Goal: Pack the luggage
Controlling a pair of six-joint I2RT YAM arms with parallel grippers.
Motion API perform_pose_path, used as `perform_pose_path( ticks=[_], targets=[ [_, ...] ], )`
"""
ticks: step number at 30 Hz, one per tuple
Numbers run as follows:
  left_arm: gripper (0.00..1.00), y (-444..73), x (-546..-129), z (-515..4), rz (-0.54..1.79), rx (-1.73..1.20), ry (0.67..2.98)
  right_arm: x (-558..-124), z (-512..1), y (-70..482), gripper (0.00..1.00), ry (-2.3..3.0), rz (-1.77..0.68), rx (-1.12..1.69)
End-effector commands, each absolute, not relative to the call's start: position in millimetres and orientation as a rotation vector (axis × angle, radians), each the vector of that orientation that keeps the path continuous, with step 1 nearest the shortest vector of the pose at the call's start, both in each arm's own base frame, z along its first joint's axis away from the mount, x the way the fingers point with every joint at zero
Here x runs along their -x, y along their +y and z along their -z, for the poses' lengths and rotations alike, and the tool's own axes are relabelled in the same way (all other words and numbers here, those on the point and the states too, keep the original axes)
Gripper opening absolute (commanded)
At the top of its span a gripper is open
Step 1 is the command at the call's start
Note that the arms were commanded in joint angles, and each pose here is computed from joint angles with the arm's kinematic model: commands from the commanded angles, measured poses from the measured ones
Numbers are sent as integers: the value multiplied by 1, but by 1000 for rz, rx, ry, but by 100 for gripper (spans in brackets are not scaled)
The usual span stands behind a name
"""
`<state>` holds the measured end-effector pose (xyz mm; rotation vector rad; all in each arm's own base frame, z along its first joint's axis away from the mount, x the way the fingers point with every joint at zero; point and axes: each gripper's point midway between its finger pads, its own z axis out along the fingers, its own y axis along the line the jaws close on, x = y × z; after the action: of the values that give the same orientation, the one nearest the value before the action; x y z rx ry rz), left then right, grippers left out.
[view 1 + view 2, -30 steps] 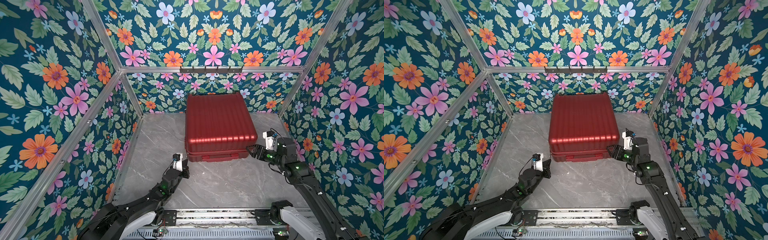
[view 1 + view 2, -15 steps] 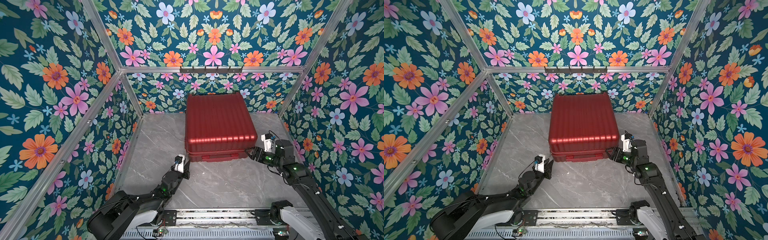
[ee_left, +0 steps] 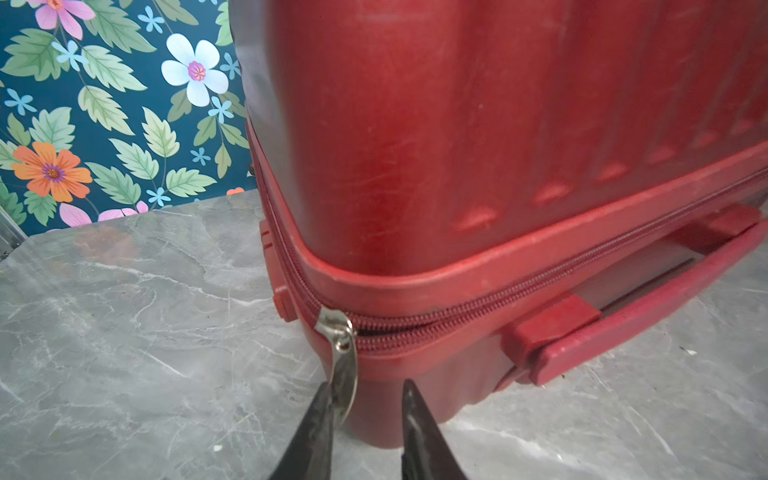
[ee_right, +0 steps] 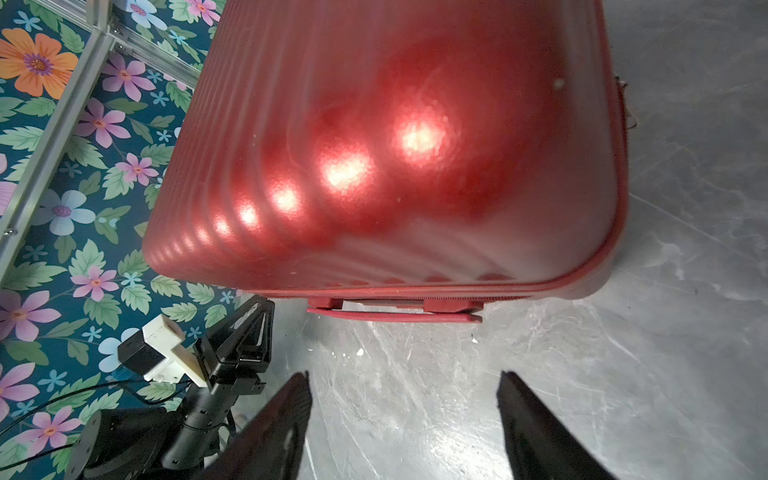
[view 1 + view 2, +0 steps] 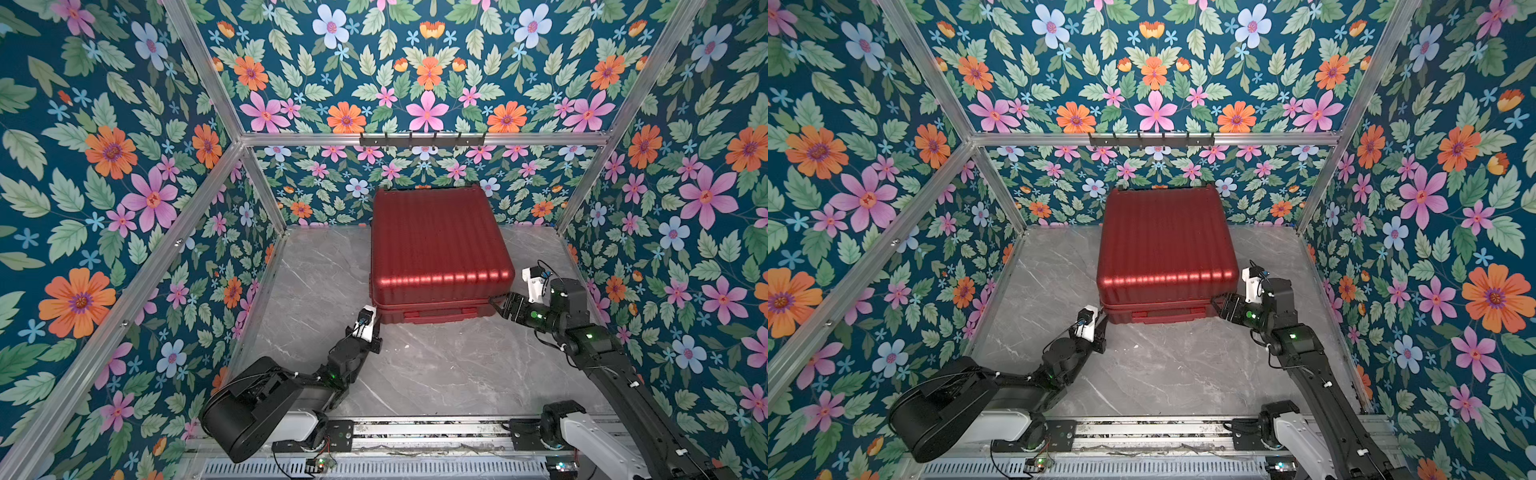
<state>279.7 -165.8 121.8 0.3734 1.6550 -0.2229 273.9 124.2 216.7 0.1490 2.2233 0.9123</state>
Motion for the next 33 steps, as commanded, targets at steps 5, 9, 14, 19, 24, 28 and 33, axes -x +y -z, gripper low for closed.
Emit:
perform_pose_path(
  ticks=[5, 9, 14, 19, 24, 28, 33],
  targets=[
    [22, -166, -288, -134, 204, -357, 1597, -275, -226, 125, 72, 2198, -923, -148],
    [17, -167, -290, -134, 212, -352, 1587, -275, -227, 125, 72, 2199, -920, -147],
    [7, -164, -292, -134, 204, -335, 1573, -274, -227, 124, 72, 2201, -916, -145],
    [0, -163, -292, -137, 201, -331, 1559, -275, -226, 122, 72, 2205, -901, -152],
    [0, -167, -289, -140, 223, -369, 1555, -278, -227, 119, 73, 2207, -867, -163],
    [0, -179, -288, -136, 259, -434, 1594, -284, -233, 113, 81, 2188, -824, -187],
    [0, -177, -290, -133, 271, -409, 1656, -300, -254, 101, 93, 2108, -807, -242]
  ],
)
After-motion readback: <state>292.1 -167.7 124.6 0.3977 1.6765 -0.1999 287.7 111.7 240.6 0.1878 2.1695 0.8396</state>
